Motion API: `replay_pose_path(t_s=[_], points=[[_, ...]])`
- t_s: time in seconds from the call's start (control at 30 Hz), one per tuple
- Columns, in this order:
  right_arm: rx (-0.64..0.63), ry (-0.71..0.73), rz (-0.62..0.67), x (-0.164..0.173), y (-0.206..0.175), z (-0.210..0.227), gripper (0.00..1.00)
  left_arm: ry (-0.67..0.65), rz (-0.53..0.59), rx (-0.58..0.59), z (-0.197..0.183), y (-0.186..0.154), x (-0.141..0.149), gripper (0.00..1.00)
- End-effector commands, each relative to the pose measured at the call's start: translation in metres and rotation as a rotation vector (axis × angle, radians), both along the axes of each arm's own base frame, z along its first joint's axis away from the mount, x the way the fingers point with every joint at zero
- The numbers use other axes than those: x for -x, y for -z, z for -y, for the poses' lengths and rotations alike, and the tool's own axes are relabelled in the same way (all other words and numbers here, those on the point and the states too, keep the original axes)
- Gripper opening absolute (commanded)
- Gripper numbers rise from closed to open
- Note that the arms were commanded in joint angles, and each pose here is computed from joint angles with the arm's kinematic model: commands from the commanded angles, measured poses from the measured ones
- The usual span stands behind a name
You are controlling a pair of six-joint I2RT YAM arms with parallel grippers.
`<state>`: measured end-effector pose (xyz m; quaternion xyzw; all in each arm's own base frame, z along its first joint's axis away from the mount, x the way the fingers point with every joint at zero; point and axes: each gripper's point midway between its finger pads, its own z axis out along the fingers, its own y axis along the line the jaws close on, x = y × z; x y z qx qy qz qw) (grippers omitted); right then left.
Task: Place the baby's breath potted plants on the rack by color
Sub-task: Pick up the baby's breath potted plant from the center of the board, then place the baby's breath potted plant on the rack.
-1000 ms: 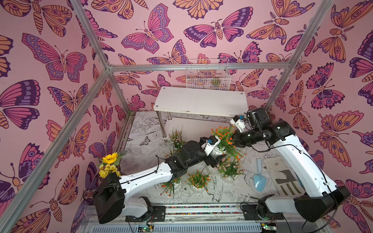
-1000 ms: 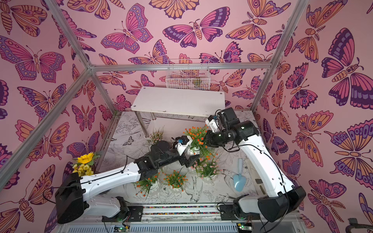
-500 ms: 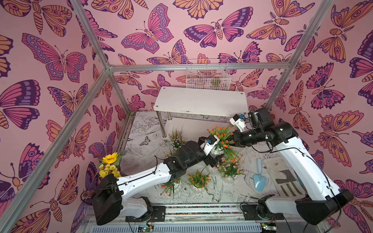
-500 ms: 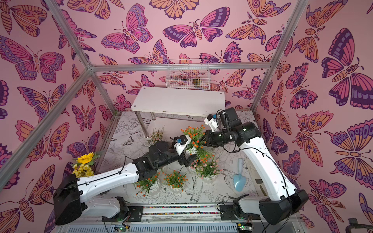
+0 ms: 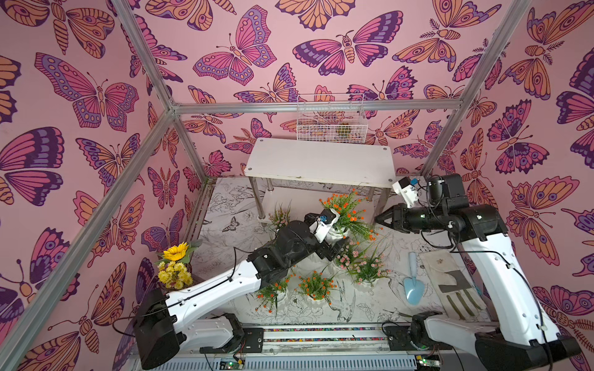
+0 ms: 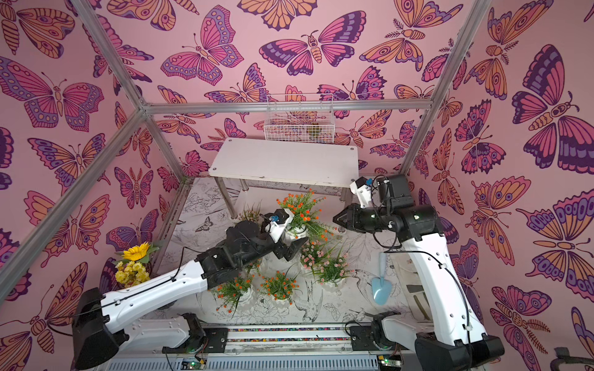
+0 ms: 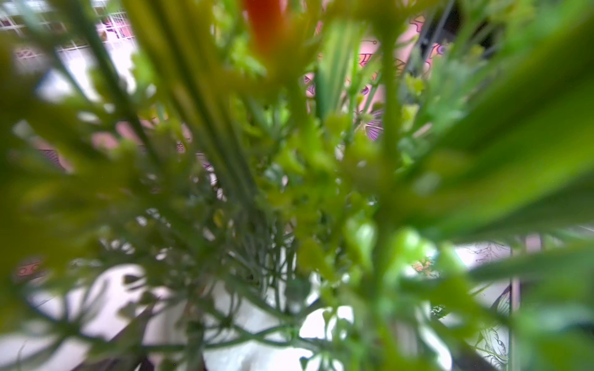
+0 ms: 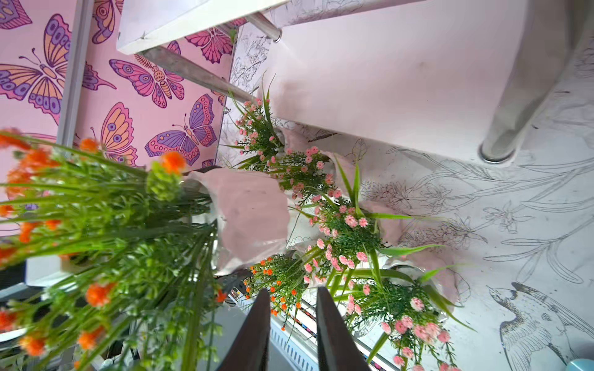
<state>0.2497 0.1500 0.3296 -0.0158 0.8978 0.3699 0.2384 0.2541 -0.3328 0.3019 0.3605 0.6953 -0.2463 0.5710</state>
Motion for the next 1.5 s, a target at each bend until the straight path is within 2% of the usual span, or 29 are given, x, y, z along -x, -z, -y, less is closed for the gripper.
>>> replay_pose_path(t_s=[0.0,0.37,0.93,0.97,1.2,1.47], points=[[0.015,0.024,-0.015,-0.001,0.011,0.006,0.27,-0.054,0.059,0.088,-0.016,-0.055,-0.003,0.45],[0.073,0.069,-0.008,0.005,0.050,0.018,0.29,-0.183,0.077,0.093,-0.048,-0.110,-0.020,0.44],[0.088,0.083,0.009,0.021,0.079,0.025,0.30,-0.440,0.068,0.211,-0.119,-0.169,-0.094,0.41],[0.089,0.083,0.008,0.022,0.079,0.025,0.30,-0.457,0.056,0.197,-0.118,-0.162,-0.105,0.41],[0.097,0.087,0.015,0.025,0.078,0.027,0.30,-0.576,0.054,0.225,-0.147,-0.170,-0.152,0.39],[0.106,0.097,0.014,0.029,0.079,0.030,0.31,-0.665,0.054,0.269,-0.177,-0.170,-0.198,0.37]])
